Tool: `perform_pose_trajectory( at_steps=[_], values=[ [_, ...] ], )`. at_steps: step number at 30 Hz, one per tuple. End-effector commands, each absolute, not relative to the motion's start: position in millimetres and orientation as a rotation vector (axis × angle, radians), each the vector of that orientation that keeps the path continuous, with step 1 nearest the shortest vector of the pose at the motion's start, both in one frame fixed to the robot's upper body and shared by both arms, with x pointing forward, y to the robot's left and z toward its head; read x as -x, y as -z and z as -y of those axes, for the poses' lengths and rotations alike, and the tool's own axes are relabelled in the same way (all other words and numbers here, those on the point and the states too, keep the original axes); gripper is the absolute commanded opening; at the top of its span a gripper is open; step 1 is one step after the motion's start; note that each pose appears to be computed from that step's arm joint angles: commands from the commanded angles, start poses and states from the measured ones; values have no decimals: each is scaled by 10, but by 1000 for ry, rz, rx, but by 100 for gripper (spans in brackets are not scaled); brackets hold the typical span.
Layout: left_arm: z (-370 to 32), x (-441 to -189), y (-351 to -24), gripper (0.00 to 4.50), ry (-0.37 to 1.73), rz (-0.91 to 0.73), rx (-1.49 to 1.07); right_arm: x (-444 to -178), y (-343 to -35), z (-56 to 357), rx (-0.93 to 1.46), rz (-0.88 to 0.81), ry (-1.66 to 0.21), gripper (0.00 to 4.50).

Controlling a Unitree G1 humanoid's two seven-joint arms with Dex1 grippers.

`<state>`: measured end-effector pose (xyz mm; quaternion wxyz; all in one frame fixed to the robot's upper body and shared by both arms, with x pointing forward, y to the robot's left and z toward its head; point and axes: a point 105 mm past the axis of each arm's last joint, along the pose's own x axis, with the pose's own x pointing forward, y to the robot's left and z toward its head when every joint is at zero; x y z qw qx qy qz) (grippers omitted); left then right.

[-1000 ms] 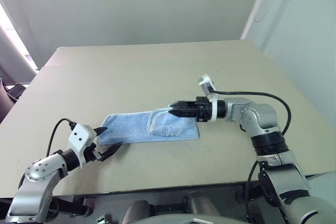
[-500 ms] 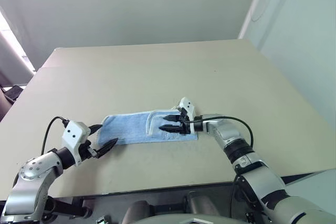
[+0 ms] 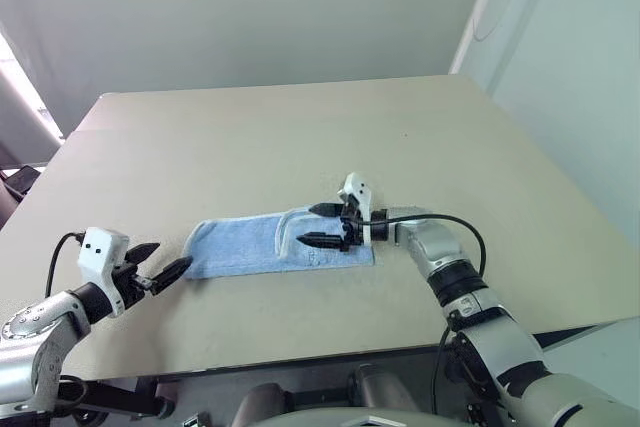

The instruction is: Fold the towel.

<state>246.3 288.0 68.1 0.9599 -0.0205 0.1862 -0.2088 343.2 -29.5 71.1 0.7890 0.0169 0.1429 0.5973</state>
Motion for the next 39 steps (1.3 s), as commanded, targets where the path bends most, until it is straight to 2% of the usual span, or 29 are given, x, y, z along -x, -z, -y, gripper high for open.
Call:
perform_pose_trajectory(
  at_steps=[1, 4, 8, 11, 16, 20, 30, 35, 39],
  values=[
    [-2936, -2548, -715, 440, 382, -380, 78, -3465, -943, 246, -68, -253, -1274, 449],
    [-2893, -2564, -536, 440, 381, -503, 111, -3473, -932, 242, -89, -295, -1259, 449],
    [-2710, -2564, -468, 440, 435, -546, 226, -3541, -861, 301, -133, -400, -1216, 449],
    [-2621, -2549, -346, 440, 448, -606, 296, -3589, -876, 340, -134, -410, -1189, 449],
    [-2438, -2520, -316, 440, 516, -628, 309, -3618, -864, 389, -132, -433, -1165, 449],
    [-2281, -2520, -344, 363, 566, -614, 337, -3625, -854, 384, -122, -438, -1158, 450],
    [-2251, -2563, -343, 5, 575, -613, 316, -3666, -838, 445, -106, -431, -1128, 450],
    [-2348, -2566, -457, 2, 565, -567, 297, -3657, -829, 461, -107, -429, -1122, 450],
    [-2595, -2580, -472, 2, 467, -596, 184, -3634, -895, 489, -109, -404, -1141, 450]
  ],
)
